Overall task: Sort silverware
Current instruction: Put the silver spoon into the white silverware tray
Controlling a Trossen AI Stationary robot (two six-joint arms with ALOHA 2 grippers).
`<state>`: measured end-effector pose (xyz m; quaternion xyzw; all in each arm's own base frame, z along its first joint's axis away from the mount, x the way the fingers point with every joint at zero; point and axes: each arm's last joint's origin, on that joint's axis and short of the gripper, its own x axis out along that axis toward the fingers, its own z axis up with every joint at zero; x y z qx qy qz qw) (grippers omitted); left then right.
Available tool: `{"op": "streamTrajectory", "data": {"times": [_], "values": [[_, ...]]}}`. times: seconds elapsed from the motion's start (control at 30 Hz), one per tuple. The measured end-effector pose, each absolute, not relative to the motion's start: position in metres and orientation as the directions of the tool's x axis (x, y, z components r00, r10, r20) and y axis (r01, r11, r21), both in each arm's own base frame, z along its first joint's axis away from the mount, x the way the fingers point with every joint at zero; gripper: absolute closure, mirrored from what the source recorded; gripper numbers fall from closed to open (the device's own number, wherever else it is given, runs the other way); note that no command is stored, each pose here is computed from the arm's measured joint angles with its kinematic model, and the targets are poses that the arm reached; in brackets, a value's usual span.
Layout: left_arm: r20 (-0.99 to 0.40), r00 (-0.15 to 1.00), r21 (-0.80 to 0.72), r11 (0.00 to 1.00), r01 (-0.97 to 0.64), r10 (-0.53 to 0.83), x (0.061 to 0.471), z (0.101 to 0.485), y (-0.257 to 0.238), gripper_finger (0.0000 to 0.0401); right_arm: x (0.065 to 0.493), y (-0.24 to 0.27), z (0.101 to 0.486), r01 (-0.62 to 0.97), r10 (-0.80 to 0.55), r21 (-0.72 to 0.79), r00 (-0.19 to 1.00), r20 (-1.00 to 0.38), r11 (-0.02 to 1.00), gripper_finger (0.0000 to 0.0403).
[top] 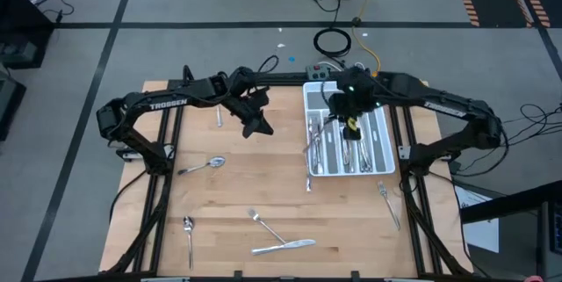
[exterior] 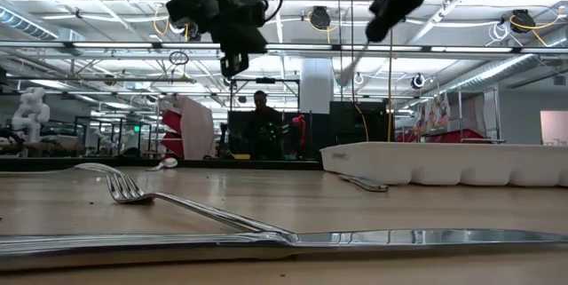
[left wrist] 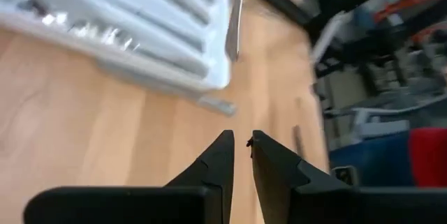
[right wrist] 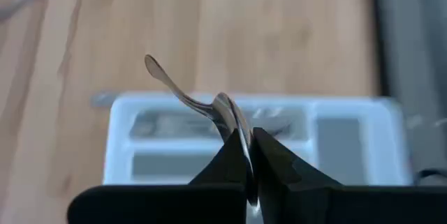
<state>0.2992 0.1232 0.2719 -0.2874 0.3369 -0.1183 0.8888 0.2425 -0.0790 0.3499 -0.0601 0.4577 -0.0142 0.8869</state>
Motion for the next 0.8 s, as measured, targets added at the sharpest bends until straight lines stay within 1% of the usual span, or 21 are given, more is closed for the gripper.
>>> {"op": "streamTrajectory", "data": {"times": [0.07, 0.2, 0.27, 0.37, 0.4, 0.6, 0.67, 0.73, 0.8], "values": [[-0.563, 0.726, -0.583, 0.813, -0.010, -0.395, 0.297, 0.269, 0.122, 0.0345, 0.247, -0.089, 0.337, -0.058, -0.013, -0.052, 0.525, -0.851, 0.997, 0.0403], [-0.586, 0.699, -0.593, 0.805, -0.025, -0.410, 0.296, 0.267, 0.117, 0.0345, 0.262, -0.110, 0.312, -0.116, 0.112, 0.067, 0.450, -0.886, 0.991, 0.0403], [-0.597, 0.684, -0.601, 0.798, -0.034, -0.421, 0.296, 0.265, 0.114, 0.0345, 0.269, -0.121, 0.307, -0.132, 0.183, 0.141, 0.406, -0.895, 0.981, 0.0403], [-0.606, 0.667, -0.608, 0.793, -0.037, -0.433, 0.296, 0.264, 0.110, 0.0345, 0.273, -0.138, 0.305, -0.125, 0.252, 0.224, 0.287, -0.924, 0.966, 0.0403], [-0.606, 0.666, -0.608, 0.793, -0.035, -0.435, 0.296, 0.264, 0.109, 0.0345, 0.276, -0.143, 0.304, -0.127, 0.267, 0.241, 0.259, -0.928, 0.962, 0.0403], [-0.606, 0.659, -0.604, 0.797, -0.017, -0.446, 0.298, 0.264, 0.104, 0.0345, 0.308, -0.176, 0.302, -0.156, 0.266, 0.233, 0.247, -0.932, 0.960, 0.0403], [-0.607, 0.656, -0.602, 0.798, -0.010, -0.449, 0.299, 0.264, 0.102, 0.0345, 0.317, -0.182, 0.297, -0.182, 0.286, 0.249, 0.217, -0.933, 0.951, 0.0403], [-0.608, 0.654, -0.596, 0.803, -0.001, -0.450, 0.298, 0.264, 0.102, 0.0345, 0.324, -0.186, 0.288, -0.210, 0.305, 0.269, 0.162, -0.939, 0.940, 0.0403], [-0.611, 0.650, -0.596, 0.803, -0.002, -0.452, 0.298, 0.264, 0.101, 0.0344, 0.329, -0.189, 0.278, -0.228, 0.310, 0.274, 0.139, -0.940, 0.934, 0.0403]]}}
